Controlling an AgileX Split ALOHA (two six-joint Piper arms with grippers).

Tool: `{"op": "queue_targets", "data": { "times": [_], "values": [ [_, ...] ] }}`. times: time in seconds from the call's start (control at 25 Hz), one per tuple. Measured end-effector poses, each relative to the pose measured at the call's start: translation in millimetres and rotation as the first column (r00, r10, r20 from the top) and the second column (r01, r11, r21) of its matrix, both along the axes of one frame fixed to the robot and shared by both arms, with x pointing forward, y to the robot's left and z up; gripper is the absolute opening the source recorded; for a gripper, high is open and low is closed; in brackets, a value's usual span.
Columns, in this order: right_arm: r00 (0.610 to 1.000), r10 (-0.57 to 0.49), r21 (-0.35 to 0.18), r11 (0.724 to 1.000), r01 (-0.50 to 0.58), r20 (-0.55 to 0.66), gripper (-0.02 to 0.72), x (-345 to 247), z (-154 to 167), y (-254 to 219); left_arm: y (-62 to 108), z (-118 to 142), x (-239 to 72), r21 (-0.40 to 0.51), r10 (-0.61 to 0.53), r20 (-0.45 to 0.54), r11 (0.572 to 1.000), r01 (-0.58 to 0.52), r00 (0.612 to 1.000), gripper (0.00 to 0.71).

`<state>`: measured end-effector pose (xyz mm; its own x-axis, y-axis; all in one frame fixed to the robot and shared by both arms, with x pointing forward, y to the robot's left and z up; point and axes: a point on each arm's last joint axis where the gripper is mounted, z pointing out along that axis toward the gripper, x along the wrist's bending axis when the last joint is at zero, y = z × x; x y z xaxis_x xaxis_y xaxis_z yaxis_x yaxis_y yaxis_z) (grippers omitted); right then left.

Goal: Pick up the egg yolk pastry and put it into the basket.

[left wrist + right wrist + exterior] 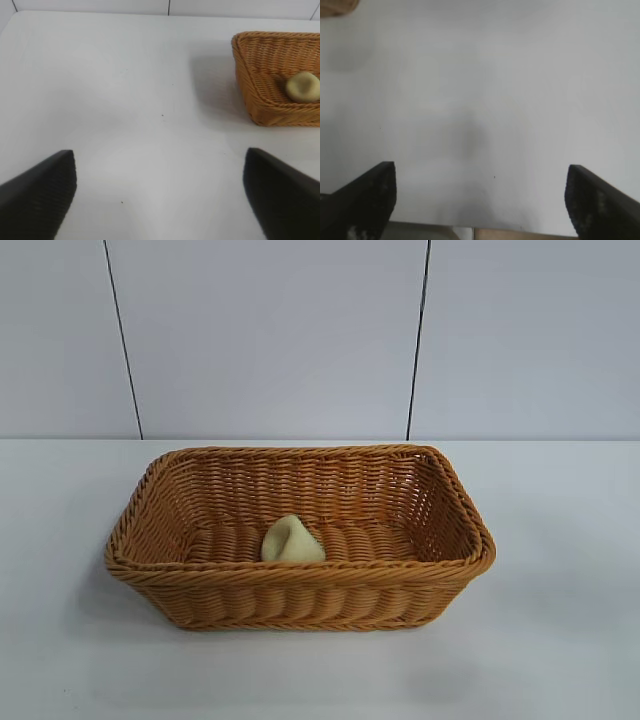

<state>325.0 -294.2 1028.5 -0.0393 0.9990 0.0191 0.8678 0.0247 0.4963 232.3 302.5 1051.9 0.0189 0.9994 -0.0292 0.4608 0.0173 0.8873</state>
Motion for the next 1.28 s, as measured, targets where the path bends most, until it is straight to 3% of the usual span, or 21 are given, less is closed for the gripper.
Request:
{"op": "queue_targets", "data": {
  "times": [0.2, 0.52, 0.68, 0.96, 1.28],
  "values": [
    [0.993, 0.000, 0.004, 1.000, 0.000, 0.121, 0.657, -16, 9, 0, 0.0, 0, 0, 0.000, 0.000, 0.000, 1.000, 0.000, 1.000, 0.647],
    [0.976, -0.001, 0.010, 1.000, -0.001, 0.219, 0.657, -30, 16, 0, 0.0, 0, 0, 0.000, 0.000, 0.000, 1.000, 0.000, 1.000, 0.647],
    [0.940, -0.002, 0.013, 1.000, -0.003, 0.341, 0.657, -49, 22, -1, 0.0, 0, 0, 0.000, 0.000, 0.000, 1.000, 0.000, 1.000, 0.647],
    [0.827, -0.005, 0.019, 1.000, -0.007, 0.562, 0.657, -88, 26, -2, 0.0, 0, 0, 0.000, 0.000, 0.000, 1.000, 0.000, 1.000, 0.647],
    [0.820, -0.005, 0.019, 1.000, -0.007, 0.572, 0.657, -90, 26, -2, 0.0, 0, 0, 0.000, 0.000, 0.000, 1.000, 0.000, 1.000, 0.647]
  ]
}}
